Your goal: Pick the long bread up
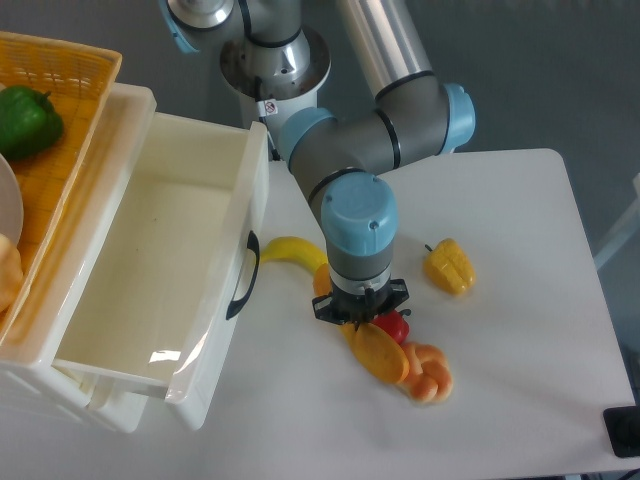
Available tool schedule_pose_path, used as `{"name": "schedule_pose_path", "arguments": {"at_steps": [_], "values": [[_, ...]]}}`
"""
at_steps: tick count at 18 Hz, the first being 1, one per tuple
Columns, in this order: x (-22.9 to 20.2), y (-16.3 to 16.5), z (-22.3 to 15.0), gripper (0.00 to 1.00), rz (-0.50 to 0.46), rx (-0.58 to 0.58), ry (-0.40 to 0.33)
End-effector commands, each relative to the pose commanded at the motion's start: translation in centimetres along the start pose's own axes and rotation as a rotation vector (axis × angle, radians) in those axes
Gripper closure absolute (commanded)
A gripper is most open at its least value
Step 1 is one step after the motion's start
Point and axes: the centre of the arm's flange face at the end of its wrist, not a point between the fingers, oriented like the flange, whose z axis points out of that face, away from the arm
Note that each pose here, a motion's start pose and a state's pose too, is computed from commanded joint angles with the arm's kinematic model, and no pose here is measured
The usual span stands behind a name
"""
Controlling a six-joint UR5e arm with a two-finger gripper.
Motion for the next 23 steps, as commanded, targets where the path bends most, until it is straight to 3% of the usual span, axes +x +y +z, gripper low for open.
{"name": "schedule_pose_path", "arguments": {"at_steps": [3,9,14,18,23], "values": [[1.1,0.0,-1.1,0.98,0.146,-0.014,-0.078],[1.2,1.1,-2.0,1.00,0.312,-0.114,-0.151],[0.3,1.8,-3.6,1.00,0.314,-0.118,-0.148],[-3.8,3.2,-5.0,1.00,0.262,-0.115,-0.142],[-6.1,4.8,-6.1,1.00,0.339,-0.148,-0.119]]}}
